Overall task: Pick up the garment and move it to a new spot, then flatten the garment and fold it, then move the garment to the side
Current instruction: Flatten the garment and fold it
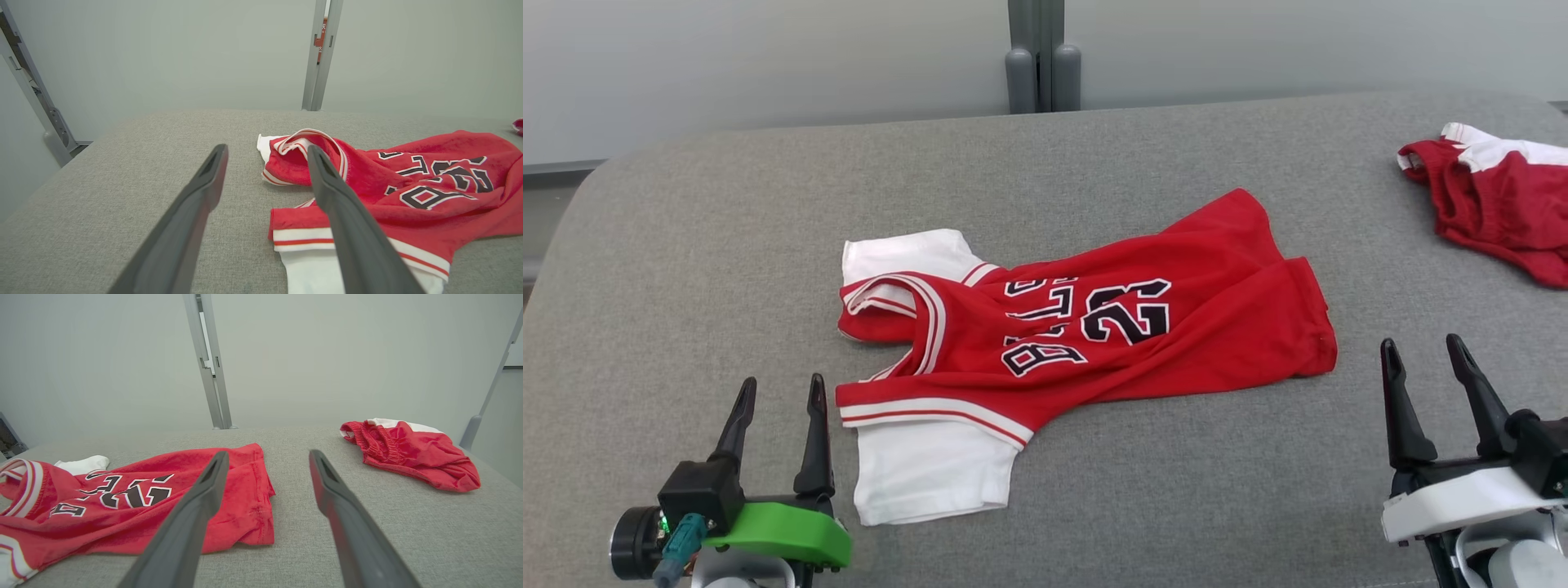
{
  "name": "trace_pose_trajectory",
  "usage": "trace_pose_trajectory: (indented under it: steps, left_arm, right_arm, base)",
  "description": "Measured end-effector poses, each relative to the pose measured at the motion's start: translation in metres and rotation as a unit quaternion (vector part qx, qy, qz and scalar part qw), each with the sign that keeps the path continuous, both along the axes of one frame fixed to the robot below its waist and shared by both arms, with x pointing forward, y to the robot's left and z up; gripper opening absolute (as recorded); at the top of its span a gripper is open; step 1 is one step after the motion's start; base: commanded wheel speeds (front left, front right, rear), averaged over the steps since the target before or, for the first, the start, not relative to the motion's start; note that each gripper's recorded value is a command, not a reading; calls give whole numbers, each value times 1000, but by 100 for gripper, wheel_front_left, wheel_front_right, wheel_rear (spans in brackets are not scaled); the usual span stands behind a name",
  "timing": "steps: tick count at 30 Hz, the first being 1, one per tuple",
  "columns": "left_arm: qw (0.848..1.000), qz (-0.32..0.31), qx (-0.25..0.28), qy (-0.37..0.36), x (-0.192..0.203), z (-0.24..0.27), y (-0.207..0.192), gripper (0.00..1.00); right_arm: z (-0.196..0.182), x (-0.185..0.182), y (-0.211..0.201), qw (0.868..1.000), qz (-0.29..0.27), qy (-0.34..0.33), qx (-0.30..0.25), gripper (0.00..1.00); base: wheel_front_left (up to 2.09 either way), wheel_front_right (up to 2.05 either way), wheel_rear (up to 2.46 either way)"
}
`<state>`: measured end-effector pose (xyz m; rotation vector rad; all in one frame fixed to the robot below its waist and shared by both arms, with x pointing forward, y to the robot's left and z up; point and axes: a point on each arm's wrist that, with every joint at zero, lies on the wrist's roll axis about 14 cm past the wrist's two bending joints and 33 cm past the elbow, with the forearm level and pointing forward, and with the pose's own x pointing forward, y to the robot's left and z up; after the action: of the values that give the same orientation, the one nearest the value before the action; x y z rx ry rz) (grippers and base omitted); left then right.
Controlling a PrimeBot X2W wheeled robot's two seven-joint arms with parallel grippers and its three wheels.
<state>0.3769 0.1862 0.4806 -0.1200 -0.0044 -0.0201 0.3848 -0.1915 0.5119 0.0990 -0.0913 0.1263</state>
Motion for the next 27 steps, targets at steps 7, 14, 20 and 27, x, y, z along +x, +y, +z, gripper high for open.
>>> trace_pose_trajectory:
  steps: [7, 14, 20, 27]
  left_arm:
    - [1000, 2, 12, -10, -9, 6, 3, 100]
    - [1000, 8, 16, -13, -15, 9, 9, 100]
    - [1000, 12, 18, -13, -20, 9, 12, 100]
    - [1000, 15, 20, -15, -23, 10, 15, 100]
  right_arm:
    - [8, -21, 8, 1000, 1, -14, -10, 100]
    - [9, -30, 13, 1000, 8, -17, -18, 100]
    - [10, -34, 15, 1000, 11, -18, -21, 100]
    - [11, -36, 21, 999, 21, -20, -21, 100]
  base:
    - [0, 0, 0]
    - [0, 0, 0]
    - [0, 0, 0]
    - [0, 0, 0]
